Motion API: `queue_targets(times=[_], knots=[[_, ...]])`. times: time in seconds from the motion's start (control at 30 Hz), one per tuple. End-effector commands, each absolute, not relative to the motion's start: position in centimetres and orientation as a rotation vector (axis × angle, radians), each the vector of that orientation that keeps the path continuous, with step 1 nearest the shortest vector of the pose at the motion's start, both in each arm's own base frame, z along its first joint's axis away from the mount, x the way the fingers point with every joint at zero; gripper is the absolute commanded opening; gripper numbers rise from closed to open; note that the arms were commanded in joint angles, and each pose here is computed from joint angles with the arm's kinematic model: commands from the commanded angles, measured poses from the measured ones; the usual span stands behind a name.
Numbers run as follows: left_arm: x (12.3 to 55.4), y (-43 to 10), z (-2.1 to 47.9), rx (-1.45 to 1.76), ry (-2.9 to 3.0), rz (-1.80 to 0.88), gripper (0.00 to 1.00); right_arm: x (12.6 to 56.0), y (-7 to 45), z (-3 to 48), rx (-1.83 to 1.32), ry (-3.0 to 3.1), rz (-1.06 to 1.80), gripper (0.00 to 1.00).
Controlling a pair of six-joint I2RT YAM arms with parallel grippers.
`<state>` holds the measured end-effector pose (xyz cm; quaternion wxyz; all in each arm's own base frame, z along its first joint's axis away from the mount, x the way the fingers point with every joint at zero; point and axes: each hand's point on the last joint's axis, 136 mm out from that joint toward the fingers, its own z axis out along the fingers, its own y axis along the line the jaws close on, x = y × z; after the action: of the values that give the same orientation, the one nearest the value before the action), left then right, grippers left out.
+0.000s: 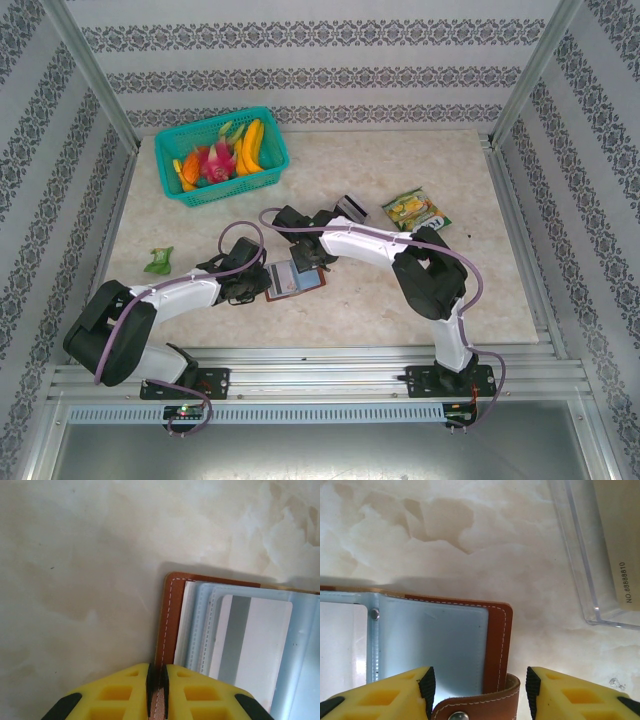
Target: Put the credit cards into the card holder
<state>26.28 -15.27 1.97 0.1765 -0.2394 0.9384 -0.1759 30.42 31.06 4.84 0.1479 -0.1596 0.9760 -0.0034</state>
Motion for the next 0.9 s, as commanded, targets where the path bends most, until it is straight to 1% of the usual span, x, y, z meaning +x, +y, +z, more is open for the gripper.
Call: queue_targets(times=[0.0, 0.07, 0.17, 0.37, 0.57, 0.77, 0.87], knots=[[26.8, -15.4, 2.4, -0.653, 2.651, -0.497, 0.17, 29.9, 31.1, 5.1, -0.453, 2.809, -0.009, 0.50], [26.8, -15.4, 2.4, -0.656, 2.652, -0.499, 0.17, 29.6, 31.4, 4.8, -0.463, 2.826, 0.008, 0.51], [26.8, -15.4, 2.4, -0.657, 2.651, -0.503, 0.17, 29.4, 31.6, 4.6, -0.477, 2.819, -0.013, 0.58], [26.8, -15.4, 2.5, -0.654, 2.651, -0.501, 0.17, 29.3, 31.7, 3.9, -0.485, 2.827, -0.024, 0.59], [26.7, -15.3, 2.5, -0.654, 2.652, -0.497, 0.17, 29.3, 30.8, 3.7, -0.483, 2.822, -0.082, 0.57], [26.7, -15.3, 2.4, -0.661, 2.651, -0.498, 0.17, 29.1, 30.7, 3.4, -0.511, 2.828, -0.099, 0.63], [26.7, -15.4, 2.4, -0.657, 2.652, -0.501, 0.17, 29.3, 30.4, 3.2, -0.512, 2.825, -0.139, 0.64]])
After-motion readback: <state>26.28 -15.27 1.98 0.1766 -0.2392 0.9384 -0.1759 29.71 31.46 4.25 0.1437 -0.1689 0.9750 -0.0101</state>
